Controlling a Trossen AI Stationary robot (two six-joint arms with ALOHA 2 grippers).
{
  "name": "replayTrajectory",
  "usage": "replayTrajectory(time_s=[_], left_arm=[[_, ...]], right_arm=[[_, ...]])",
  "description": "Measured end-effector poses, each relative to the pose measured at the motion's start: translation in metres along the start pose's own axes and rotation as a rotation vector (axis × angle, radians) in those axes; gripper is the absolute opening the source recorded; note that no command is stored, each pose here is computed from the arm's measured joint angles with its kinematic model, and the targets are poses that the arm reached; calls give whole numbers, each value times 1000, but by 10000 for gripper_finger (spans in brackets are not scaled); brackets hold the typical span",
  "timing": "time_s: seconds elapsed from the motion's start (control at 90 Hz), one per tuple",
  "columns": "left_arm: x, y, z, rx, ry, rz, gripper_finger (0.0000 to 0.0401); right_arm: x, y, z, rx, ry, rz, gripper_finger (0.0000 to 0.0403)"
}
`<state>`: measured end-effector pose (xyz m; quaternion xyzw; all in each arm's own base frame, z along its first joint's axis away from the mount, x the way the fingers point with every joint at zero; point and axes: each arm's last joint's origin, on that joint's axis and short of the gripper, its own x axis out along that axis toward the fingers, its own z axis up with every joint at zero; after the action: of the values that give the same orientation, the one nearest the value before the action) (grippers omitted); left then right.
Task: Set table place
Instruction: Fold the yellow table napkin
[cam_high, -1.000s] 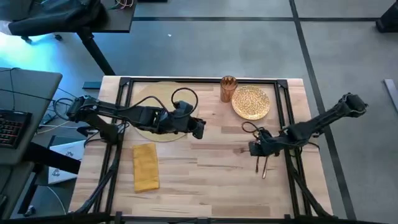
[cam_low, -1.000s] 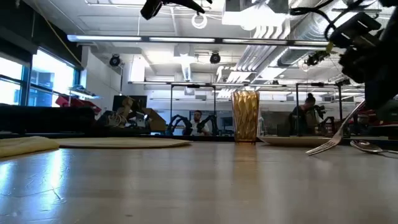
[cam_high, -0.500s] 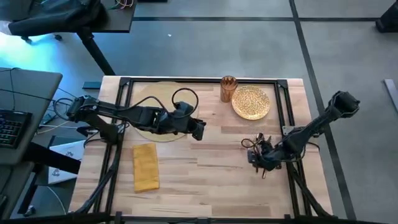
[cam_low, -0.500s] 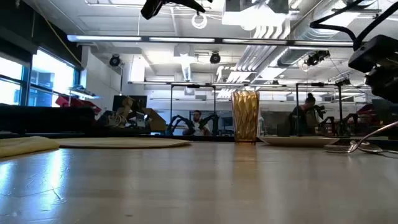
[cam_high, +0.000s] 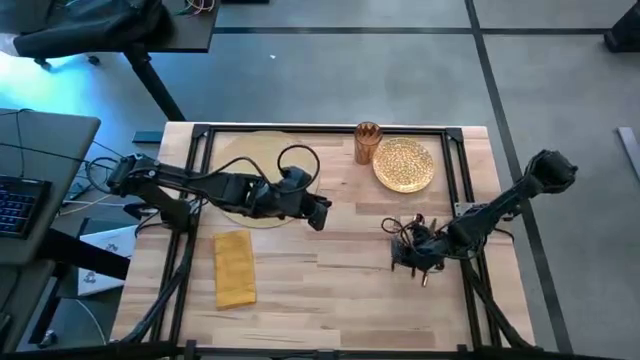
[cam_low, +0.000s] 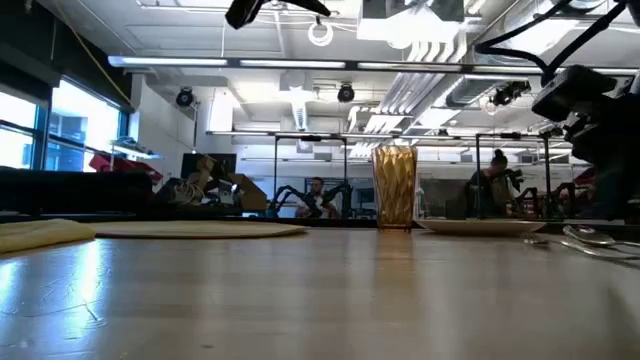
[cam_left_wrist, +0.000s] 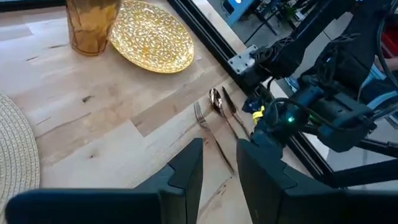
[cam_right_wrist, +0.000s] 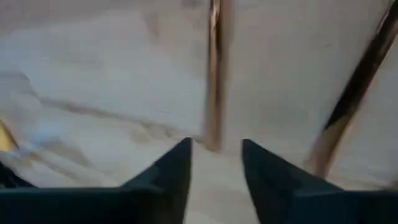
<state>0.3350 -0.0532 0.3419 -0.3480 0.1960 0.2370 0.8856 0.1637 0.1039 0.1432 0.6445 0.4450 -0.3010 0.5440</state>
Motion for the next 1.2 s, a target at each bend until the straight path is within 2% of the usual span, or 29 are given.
replayTrajectory(time_s=[0.111, 0.256, 0.444, 0.6, 0.744, 0.944, 1.078, 1.2], left_arm=[[-1, -2, -2, 4, 5, -7, 83], [-1, -2, -3, -8, 8, -9, 83], [-1, 0, -3, -9, 14, 4, 83], [-1, 6, -7, -15, 63, 57, 83], [-3, 16, -15, -49, 169, 138, 83], [-10, 25, -27, -91, 276, 253, 83], [-18, 26, -39, -138, 348, 303, 83], [-30, 31, -59, -254, 514, 406, 83]], right_arm=[[-7, 2, -3, -95, 101, -19, 210], [-21, 22, 0, -175, 31, 90, 203], [-18, 36, 37, -255, -112, 97, 136], [-11, 34, 70, -278, -195, 4, 60], [-10, 28, 85, -297, -186, -85, 7], [-11, 19, 90, -325, -180, -192, 19], [-19, 24, 87, -343, -185, -144, 20], [-37, 41, 79, -437, -218, -44, 20]])
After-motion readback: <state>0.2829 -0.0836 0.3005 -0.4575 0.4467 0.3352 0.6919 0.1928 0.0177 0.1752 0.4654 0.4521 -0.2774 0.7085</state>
